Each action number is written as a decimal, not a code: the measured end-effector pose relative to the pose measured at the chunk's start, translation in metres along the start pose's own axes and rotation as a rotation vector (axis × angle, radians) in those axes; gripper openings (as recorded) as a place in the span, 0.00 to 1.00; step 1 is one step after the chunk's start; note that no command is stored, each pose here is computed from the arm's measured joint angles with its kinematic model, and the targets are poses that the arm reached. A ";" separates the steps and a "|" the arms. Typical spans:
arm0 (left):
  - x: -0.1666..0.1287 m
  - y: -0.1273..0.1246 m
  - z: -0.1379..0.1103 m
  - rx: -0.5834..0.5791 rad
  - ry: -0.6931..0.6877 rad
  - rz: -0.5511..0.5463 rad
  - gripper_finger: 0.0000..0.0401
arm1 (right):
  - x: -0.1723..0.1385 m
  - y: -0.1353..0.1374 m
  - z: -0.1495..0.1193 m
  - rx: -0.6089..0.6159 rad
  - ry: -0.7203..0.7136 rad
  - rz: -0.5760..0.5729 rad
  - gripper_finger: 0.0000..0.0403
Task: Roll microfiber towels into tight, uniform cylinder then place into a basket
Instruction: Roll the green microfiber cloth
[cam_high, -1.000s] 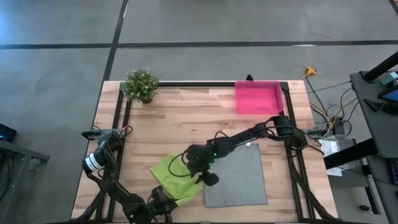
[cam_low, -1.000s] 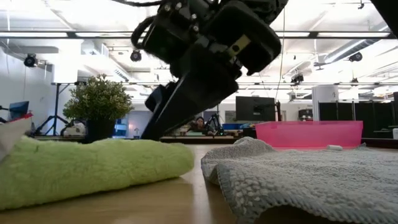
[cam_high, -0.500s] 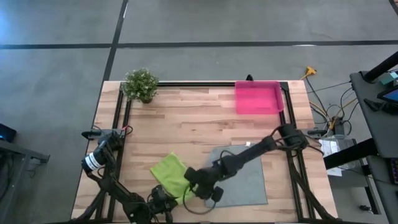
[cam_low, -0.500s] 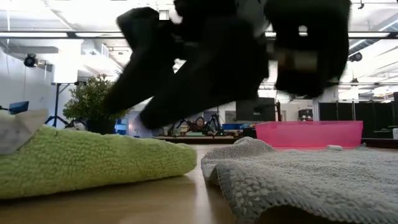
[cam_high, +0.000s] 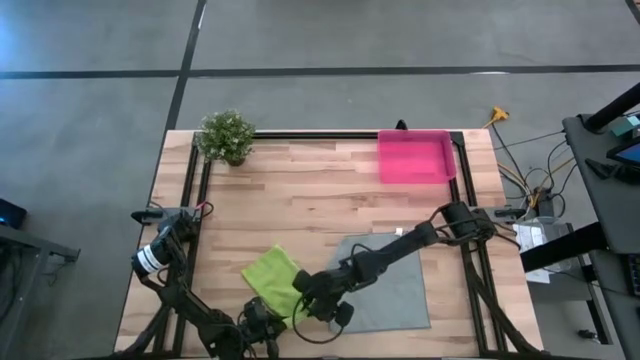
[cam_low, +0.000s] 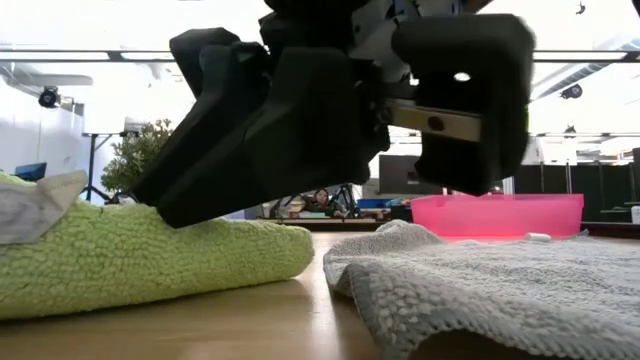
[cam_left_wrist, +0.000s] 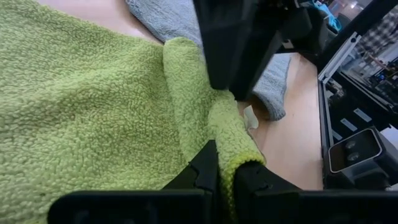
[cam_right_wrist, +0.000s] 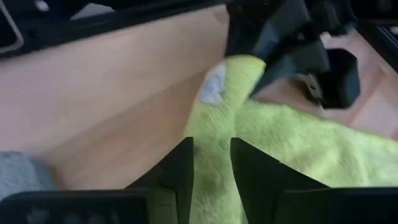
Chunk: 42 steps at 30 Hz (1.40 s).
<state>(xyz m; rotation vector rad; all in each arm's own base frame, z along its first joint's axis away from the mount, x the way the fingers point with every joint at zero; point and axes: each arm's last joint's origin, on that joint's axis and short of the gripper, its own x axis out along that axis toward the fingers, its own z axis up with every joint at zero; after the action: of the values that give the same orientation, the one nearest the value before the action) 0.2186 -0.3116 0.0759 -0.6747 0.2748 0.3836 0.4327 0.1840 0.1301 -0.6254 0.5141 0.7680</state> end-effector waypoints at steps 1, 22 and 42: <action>0.000 0.000 0.000 0.000 0.000 0.000 0.00 | 0.000 0.000 0.000 -0.001 -0.001 0.001 0.24; 0.000 -0.002 -0.001 0.046 0.019 -0.006 0.00 | 0.015 -0.005 -0.019 0.107 -0.001 0.035 0.06; -0.008 -0.013 -0.002 0.578 0.190 -0.090 0.36 | 0.019 -0.028 -0.037 0.419 -0.016 0.197 0.02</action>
<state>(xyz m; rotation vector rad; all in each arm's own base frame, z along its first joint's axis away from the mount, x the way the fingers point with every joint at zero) 0.2167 -0.3240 0.0843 -0.1519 0.5095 0.1382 0.4586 0.1524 0.1007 -0.1810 0.7048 0.8188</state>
